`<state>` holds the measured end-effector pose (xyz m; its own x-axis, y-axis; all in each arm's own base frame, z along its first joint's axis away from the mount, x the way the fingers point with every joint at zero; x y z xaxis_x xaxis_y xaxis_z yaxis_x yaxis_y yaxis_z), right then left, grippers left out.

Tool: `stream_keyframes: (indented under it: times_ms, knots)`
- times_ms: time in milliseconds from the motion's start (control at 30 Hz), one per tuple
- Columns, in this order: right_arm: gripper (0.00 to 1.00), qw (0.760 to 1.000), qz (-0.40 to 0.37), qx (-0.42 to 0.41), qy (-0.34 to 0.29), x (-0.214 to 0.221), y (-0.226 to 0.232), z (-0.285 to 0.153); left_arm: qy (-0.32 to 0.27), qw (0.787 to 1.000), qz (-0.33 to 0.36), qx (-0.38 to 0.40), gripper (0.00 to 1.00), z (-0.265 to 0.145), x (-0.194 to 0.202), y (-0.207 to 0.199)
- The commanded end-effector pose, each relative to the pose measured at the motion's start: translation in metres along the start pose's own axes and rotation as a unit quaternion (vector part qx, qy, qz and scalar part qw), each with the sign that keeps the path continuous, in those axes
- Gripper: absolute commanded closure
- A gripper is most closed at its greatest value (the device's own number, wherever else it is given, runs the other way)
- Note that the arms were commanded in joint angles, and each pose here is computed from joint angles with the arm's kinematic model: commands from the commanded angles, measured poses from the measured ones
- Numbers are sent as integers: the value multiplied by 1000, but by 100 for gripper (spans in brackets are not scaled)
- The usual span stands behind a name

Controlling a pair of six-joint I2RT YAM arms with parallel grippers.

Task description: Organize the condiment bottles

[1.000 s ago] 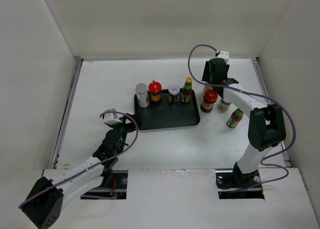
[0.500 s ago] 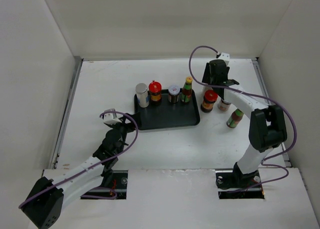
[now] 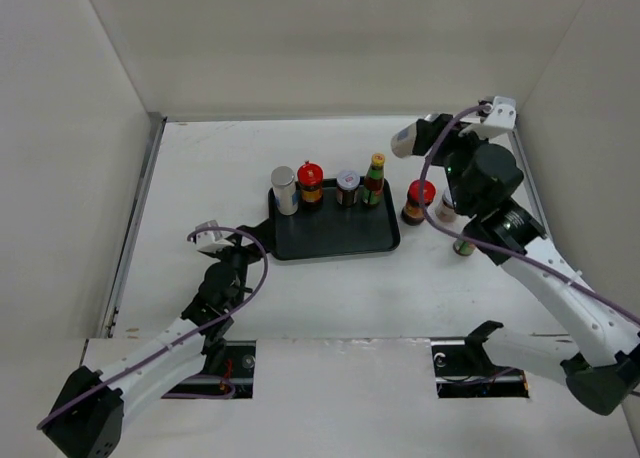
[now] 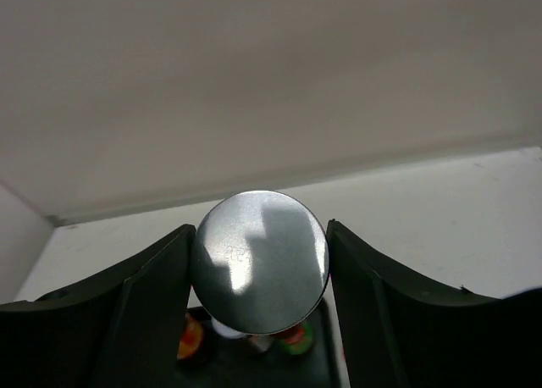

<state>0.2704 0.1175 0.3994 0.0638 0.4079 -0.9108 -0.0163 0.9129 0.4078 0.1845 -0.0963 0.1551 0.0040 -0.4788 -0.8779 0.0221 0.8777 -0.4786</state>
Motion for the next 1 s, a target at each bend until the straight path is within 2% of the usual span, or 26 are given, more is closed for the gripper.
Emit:
stream_keyframes:
  times_ms: [0,133,300,467,667,967]
  knots:
    - [58,998,11,-55,0,5,30,-17,-14,1000,-17,-22,0,0,3,9]
    - [57,990,24,-122,63,48,73,-31,-13,999,-25,-27,0,1,3,11]
    - [57,969,21,-201,142,114,132,-31,-25,998,-37,-44,0,3,-1,18]
    - [56,953,14,-236,192,174,171,-30,-16,996,-48,-70,0,3,3,28]
    - [57,946,-8,-244,212,225,194,-30,0,996,-51,-74,0,5,7,29]
    - [56,953,-36,-226,199,252,207,-18,-5,996,-52,-71,0,3,5,30]
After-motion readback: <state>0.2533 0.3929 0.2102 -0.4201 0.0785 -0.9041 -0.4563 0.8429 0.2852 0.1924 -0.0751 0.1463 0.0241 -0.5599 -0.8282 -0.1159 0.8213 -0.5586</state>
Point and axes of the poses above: each gripper's point midway between its finger pads, its own z axis out along the fingers, its own y axis along the line the jaws close on, x = y × z, the point moved 9 cm from there along -z, back along the fingers, and after that the axes turned 8 degrees about z, right-handed, at the moved point
